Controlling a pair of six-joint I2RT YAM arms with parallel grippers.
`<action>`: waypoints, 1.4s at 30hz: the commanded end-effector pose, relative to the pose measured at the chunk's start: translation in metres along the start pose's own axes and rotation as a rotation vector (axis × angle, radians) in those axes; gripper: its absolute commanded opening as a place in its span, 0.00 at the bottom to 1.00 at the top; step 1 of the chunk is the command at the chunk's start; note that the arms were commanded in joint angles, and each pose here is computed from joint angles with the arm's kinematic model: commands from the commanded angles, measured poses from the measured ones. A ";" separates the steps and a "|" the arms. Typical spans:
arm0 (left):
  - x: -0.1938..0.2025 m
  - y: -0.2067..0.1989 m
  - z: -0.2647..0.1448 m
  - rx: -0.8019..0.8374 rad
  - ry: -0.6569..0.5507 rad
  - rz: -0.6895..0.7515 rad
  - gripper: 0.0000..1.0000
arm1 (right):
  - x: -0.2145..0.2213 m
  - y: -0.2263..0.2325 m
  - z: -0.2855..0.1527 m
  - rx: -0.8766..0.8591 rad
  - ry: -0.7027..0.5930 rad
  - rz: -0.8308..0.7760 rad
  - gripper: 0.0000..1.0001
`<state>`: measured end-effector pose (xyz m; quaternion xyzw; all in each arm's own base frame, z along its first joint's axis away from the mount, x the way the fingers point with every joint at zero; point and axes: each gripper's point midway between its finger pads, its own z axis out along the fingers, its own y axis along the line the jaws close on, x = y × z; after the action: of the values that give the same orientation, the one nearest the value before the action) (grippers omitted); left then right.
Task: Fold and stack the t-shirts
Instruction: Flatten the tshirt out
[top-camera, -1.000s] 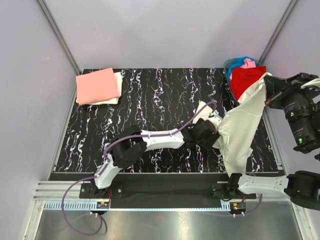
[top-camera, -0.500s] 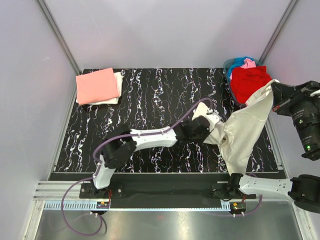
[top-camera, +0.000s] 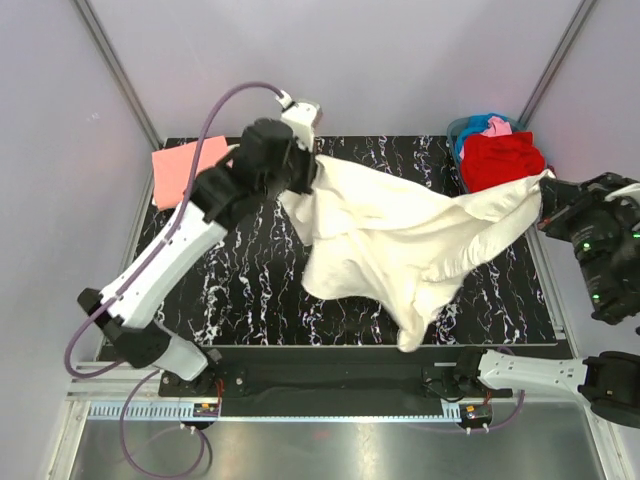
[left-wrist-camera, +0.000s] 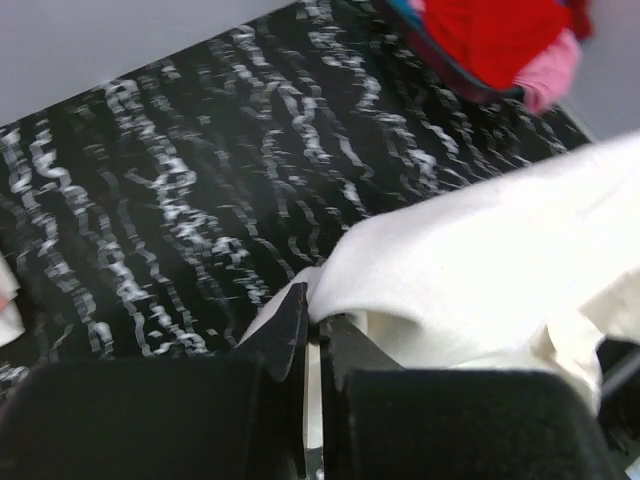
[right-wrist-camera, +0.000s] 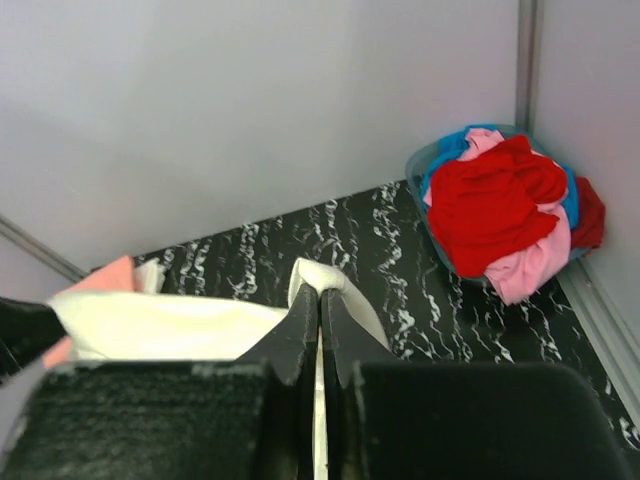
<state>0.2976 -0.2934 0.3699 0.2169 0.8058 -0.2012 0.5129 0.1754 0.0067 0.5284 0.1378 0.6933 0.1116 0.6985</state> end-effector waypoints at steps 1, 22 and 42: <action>0.073 0.040 0.045 -0.013 0.338 -0.036 0.00 | 0.028 -0.003 0.011 0.119 0.022 -0.070 0.00; 0.244 0.116 0.091 -0.298 0.594 -0.309 0.54 | 0.179 0.009 0.028 0.177 0.254 -0.245 0.00; 0.278 0.124 0.124 -0.320 0.615 -0.393 0.37 | 0.216 0.009 0.023 0.132 0.344 -0.236 0.00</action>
<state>0.3309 -0.2182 0.0443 0.0435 0.9754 -0.0902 0.1962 0.1992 0.0838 0.3283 0.0564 0.8229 -0.0189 0.5651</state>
